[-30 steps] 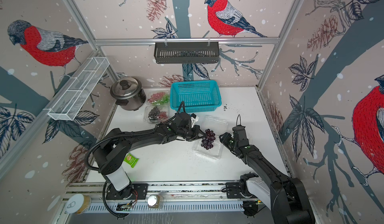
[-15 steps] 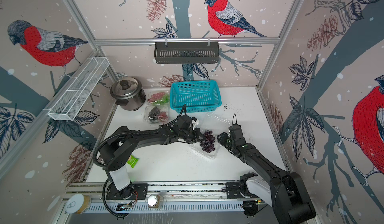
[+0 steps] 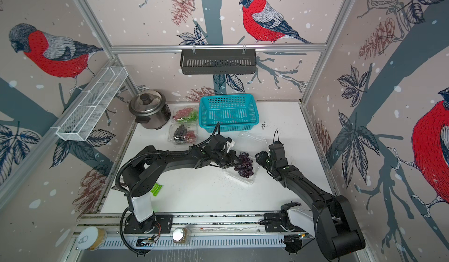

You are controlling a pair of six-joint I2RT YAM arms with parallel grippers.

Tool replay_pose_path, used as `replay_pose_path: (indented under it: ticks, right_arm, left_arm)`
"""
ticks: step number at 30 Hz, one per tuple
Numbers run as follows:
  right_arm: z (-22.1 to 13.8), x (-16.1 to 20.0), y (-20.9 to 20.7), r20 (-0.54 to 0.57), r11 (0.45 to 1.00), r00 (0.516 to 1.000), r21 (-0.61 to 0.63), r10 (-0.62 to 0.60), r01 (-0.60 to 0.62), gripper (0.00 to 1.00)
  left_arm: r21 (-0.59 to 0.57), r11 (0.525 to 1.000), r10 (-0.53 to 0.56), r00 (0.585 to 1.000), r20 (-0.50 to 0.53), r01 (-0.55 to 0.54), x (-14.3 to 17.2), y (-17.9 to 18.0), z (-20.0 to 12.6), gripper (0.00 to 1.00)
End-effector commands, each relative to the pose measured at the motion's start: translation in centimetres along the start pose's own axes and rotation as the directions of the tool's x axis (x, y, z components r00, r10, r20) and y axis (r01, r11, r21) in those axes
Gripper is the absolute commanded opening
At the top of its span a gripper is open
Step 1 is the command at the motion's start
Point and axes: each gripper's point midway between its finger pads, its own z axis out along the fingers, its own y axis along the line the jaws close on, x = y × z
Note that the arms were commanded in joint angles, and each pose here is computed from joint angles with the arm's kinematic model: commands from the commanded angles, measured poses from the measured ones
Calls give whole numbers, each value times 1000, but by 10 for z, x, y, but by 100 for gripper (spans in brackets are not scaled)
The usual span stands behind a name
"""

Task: Pack grapes into containers
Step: Place the grape into the packing box.

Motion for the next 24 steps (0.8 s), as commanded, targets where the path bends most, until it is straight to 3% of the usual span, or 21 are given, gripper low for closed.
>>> replay_pose_path:
  ticks: [1,14,24]
  right_arm:
    - [-2,-12,8,60,999,998,-34,-19,21,41]
    - [-2,-23,-2,127,999,992,-23,-23,26,29]
    - [3,-29,-6,139,1000,990,-11,-14,16,20]
  left_arm:
    - [4,1000,16,1000,-1,-16,2,1,-1,5]
    - [-12,1000,12,1000,-8,-12,3,3,-4,8]
    - [-82,997,12,1000,-8,-12,5,16,-8,19]
